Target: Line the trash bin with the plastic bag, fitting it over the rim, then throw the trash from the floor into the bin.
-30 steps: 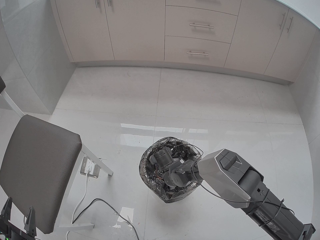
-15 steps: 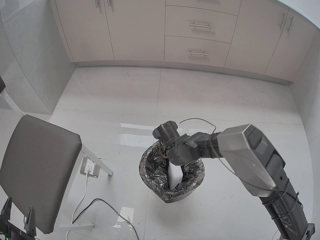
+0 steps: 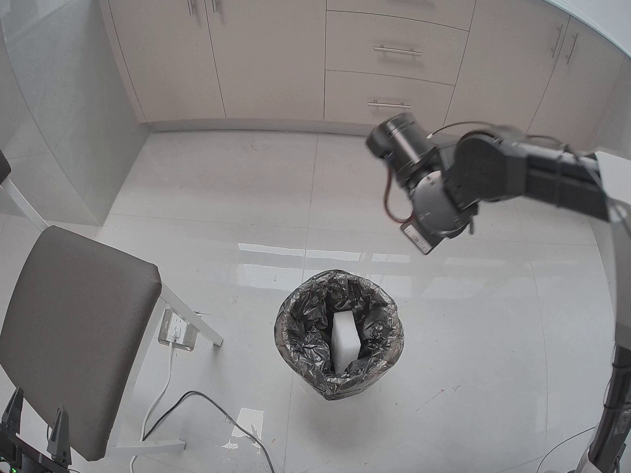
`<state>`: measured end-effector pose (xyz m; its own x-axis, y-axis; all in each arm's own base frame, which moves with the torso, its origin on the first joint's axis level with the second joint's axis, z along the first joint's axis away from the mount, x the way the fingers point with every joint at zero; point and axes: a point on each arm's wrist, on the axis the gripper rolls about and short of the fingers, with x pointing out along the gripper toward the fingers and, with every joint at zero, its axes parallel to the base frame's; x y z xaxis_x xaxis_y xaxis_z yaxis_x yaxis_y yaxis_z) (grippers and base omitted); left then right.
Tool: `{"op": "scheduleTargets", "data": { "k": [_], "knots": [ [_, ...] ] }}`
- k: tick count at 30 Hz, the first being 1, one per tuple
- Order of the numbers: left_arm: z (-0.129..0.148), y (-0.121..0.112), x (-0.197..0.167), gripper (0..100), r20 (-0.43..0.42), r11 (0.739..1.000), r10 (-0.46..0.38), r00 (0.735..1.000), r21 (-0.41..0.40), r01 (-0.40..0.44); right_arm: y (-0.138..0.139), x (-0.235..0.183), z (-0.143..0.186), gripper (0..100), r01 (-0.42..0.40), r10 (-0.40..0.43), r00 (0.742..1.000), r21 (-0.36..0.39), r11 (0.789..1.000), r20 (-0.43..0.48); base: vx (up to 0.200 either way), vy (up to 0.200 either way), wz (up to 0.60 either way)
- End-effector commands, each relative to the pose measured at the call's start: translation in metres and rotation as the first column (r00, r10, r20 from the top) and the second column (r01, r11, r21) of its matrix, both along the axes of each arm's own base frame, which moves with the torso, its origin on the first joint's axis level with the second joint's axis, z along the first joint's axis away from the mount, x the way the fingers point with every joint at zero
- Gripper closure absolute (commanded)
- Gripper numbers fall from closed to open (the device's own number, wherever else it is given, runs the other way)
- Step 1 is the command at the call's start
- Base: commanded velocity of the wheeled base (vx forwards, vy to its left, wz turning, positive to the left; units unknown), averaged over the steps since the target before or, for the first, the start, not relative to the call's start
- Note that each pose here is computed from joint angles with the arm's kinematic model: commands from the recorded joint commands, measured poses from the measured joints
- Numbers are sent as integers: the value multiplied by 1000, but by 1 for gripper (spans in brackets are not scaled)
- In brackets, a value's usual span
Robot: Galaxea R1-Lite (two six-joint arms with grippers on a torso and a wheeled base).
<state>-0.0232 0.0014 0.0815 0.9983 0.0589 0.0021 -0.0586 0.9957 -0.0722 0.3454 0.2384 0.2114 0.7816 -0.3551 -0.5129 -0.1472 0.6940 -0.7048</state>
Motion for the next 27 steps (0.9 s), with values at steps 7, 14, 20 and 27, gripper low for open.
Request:
{"op": "scheduleTargets", "data": {
  "k": [7,14,20,27],
  "knots": [
    [0,0,-1,0,16,1000,1,1000,0,-1,-173,-125,146,100,267,-267,963,5,964,30,0,0,0],
    [0,0,-1,0,16,1000,1,1000,0,-1,-225,-232,173,100,298,-297,955,82,951,-19,0,0,0],
    [0,0,-1,0,16,1000,1,1000,0,-1,-249,-318,182,100,354,-375,924,200,914,78,0,0,0],
    [0,0,-1,0,16,1000,1,1000,0,-1,-242,-435,169,100,292,-415,869,396,871,271,0,0,0]
  ]
}}
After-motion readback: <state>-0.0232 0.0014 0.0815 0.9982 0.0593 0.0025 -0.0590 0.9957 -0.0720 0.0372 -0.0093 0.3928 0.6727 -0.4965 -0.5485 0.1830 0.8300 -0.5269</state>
